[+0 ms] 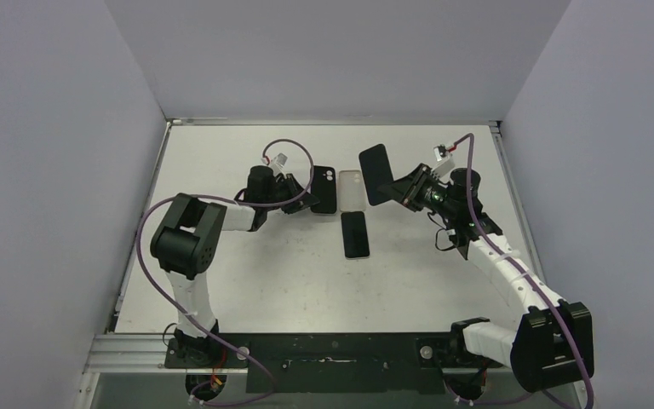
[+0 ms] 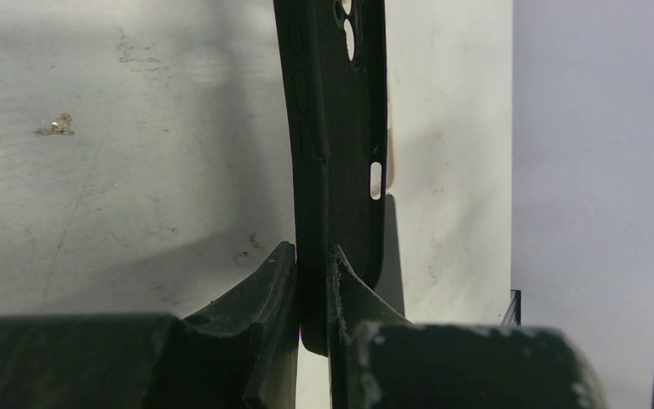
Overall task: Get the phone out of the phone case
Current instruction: Place the phone case at the center of the board.
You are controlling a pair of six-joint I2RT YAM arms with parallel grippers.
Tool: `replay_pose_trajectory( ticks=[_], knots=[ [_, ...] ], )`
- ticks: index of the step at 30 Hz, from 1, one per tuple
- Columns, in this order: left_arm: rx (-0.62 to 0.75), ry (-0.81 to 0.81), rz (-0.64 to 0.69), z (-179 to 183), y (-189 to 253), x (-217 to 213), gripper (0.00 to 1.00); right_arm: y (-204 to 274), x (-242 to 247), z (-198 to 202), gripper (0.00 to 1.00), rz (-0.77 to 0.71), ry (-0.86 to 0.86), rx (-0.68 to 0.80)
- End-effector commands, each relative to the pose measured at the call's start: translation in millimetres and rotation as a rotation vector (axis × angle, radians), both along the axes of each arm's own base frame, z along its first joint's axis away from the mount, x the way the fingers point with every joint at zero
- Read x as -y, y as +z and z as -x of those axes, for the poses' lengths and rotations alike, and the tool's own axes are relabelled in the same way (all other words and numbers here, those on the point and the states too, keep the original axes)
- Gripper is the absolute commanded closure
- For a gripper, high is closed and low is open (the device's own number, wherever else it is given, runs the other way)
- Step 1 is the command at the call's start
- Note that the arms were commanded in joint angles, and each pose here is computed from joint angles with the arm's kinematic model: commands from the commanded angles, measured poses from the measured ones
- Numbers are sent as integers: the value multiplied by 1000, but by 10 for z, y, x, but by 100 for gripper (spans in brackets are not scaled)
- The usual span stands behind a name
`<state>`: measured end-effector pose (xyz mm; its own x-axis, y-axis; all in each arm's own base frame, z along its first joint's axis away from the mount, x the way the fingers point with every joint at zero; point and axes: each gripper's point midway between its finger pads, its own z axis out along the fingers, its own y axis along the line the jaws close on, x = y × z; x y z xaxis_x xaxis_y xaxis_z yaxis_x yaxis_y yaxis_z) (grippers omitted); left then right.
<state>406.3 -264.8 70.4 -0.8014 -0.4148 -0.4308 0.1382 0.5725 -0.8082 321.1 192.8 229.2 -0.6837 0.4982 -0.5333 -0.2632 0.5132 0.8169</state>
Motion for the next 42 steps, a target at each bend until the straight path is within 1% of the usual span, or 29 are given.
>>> replay_pose_trajectory(
  ticks=[1,6,7,10,15,17,20,24,27,32,35,38,42],
  knots=[
    [38,-1,-3,-211,-40,66,96,359,41,-8,100,-6,0,143],
    [18,25,-22,-314,-188,57,95,369,81,-11,100,-1,-4,146],
    [15,23,-27,-320,-217,57,93,365,85,-12,100,-1,-4,145],
    [-7,-1,-39,-315,-270,86,83,352,88,-21,100,-2,-2,141],
    [-35,18,-98,-243,-345,-23,61,356,93,-36,100,-1,-2,142],
    [-42,42,-139,-240,-372,-100,57,365,95,-43,100,-2,-2,145],
    [-66,81,-204,-258,-422,-200,55,357,97,-53,100,-3,-1,142],
    [-63,115,-274,-266,-434,-252,56,347,90,-60,100,-12,3,136],
    [-49,117,-360,-238,-464,-252,61,341,88,-57,100,-16,4,135],
    [-9,106,-545,-182,-506,-228,69,336,84,-48,100,-19,7,132],
    [25,131,-634,-196,-477,-274,74,338,76,-40,100,-20,11,133],
    [16,143,-685,-160,-496,-317,78,330,81,-37,100,-20,10,130],
    [11,138,-690,-128,-536,-294,88,330,76,-27,100,-27,13,127]
  ],
)
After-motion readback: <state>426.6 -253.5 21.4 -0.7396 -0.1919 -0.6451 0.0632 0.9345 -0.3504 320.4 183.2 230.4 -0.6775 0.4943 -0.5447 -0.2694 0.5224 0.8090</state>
